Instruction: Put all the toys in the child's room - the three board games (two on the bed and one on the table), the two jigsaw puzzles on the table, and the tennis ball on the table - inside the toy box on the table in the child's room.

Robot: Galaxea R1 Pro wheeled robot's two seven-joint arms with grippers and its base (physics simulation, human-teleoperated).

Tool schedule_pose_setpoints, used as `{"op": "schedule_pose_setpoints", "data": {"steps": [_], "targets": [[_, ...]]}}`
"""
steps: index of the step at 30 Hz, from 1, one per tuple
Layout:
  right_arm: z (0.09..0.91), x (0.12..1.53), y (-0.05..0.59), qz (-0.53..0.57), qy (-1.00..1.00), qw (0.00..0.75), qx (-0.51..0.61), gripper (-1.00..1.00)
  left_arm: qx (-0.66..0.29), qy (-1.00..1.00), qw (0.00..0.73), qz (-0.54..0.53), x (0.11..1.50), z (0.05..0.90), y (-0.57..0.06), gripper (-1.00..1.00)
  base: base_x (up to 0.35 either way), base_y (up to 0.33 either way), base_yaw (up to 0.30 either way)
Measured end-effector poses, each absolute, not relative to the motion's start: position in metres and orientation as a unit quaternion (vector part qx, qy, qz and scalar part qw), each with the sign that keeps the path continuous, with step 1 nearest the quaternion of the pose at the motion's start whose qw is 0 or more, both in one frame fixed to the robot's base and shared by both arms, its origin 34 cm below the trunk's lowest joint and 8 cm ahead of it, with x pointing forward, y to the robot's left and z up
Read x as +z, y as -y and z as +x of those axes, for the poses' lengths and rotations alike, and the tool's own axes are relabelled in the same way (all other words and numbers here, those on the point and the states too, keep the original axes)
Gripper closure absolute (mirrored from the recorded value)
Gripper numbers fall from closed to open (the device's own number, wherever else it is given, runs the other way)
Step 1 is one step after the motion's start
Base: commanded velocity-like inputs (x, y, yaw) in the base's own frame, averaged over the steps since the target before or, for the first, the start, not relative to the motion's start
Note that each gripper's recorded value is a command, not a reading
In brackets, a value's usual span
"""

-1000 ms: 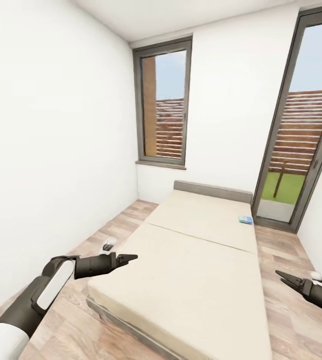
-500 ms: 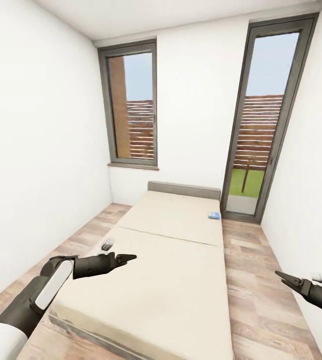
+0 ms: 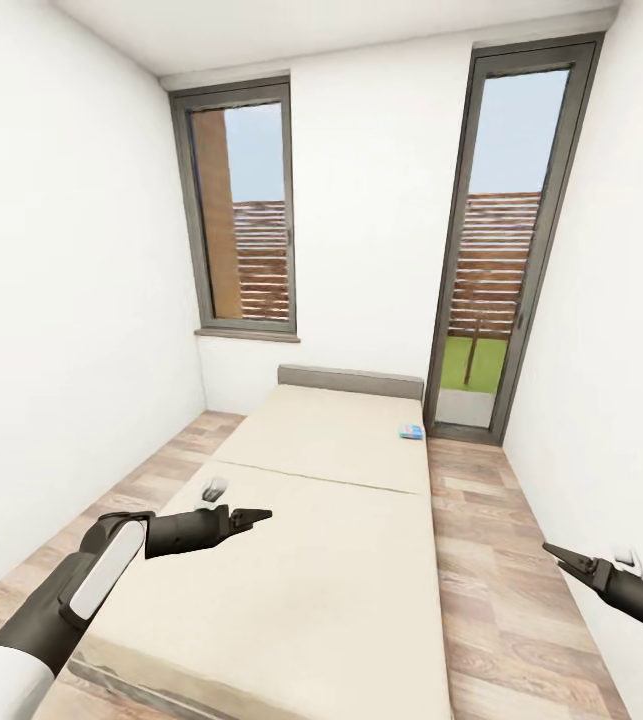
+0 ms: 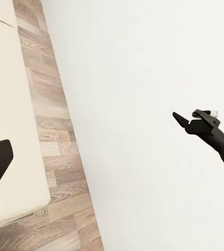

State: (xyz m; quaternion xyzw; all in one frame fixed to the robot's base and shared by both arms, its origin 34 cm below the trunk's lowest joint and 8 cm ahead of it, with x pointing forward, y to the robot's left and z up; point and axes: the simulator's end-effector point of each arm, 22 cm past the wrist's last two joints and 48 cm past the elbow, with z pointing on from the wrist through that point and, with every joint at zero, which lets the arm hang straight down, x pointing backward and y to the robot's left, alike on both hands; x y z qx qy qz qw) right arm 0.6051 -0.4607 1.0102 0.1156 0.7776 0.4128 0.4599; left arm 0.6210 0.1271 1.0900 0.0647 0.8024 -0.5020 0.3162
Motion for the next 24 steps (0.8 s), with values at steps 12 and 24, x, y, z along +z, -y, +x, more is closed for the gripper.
{"op": "schedule_pose_setpoints", "data": {"steps": [12,24], "targets": [[0.611,0.994,0.462,0.132,-0.793,0.452,0.387,-1.00,-0.502,-0.802,0.316,0.065,1.090,0.621,-0.127,-1.00,0.048,-0.082,-0.002],[0.611,0.993,0.461,0.132,-0.794,0.451,0.385,-1.00,-0.501,-0.801,0.321,0.064,1.091,0.623,-0.129,-1.00,0.105,-0.253,0.000]]}}
